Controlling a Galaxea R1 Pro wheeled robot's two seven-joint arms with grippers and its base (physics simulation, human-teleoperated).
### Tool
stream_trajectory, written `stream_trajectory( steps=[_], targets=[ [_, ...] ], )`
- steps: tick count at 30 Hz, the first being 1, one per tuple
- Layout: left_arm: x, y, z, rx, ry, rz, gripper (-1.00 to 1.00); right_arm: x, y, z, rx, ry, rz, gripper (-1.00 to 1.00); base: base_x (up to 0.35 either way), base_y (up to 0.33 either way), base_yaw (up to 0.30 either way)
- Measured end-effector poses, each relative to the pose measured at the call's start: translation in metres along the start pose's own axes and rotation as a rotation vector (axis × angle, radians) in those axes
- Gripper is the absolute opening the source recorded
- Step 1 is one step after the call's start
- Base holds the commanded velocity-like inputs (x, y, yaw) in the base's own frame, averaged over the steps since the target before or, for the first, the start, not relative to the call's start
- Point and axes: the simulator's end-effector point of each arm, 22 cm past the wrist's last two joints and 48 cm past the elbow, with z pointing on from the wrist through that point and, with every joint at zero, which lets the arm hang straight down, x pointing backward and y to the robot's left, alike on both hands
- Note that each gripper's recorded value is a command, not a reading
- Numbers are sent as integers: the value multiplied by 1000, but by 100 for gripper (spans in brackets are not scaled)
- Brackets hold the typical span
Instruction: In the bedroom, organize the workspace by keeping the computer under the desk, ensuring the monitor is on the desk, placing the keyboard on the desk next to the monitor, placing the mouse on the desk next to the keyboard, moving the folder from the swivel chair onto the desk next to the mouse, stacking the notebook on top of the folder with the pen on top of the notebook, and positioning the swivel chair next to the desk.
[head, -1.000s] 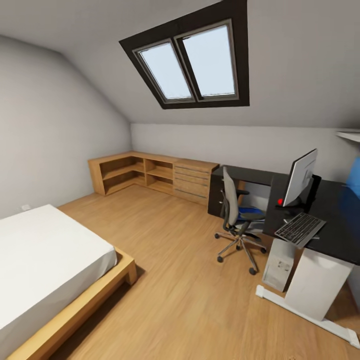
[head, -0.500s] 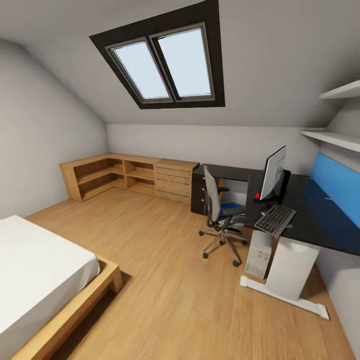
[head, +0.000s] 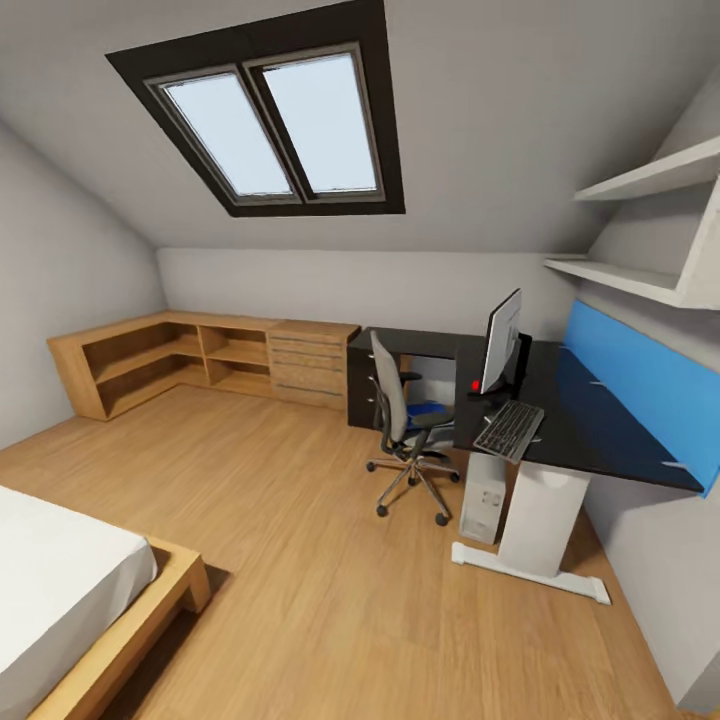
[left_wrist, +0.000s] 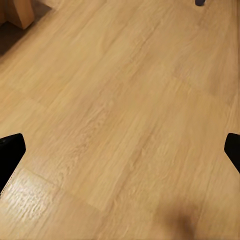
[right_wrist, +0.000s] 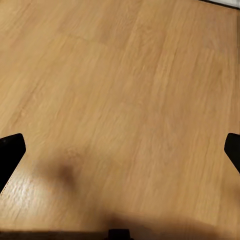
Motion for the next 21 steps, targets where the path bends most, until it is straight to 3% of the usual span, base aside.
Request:
stream_trajectory(
  steps=[4, 13, 21],
  targets=[
    [0, 0, 0, 0, 0, 0, 100, 0, 0, 0, 0, 1, 0, 100, 154, 235, -163],
    [0, 1, 0, -2, 1, -1, 100, 0, -4, 0, 4, 0, -4, 100, 5, 7, -14],
    [1, 1, 0, -3, 3, -1, 100, 1, -4, 0, 4, 3, -5, 100, 75, 209, -235]
  ],
)
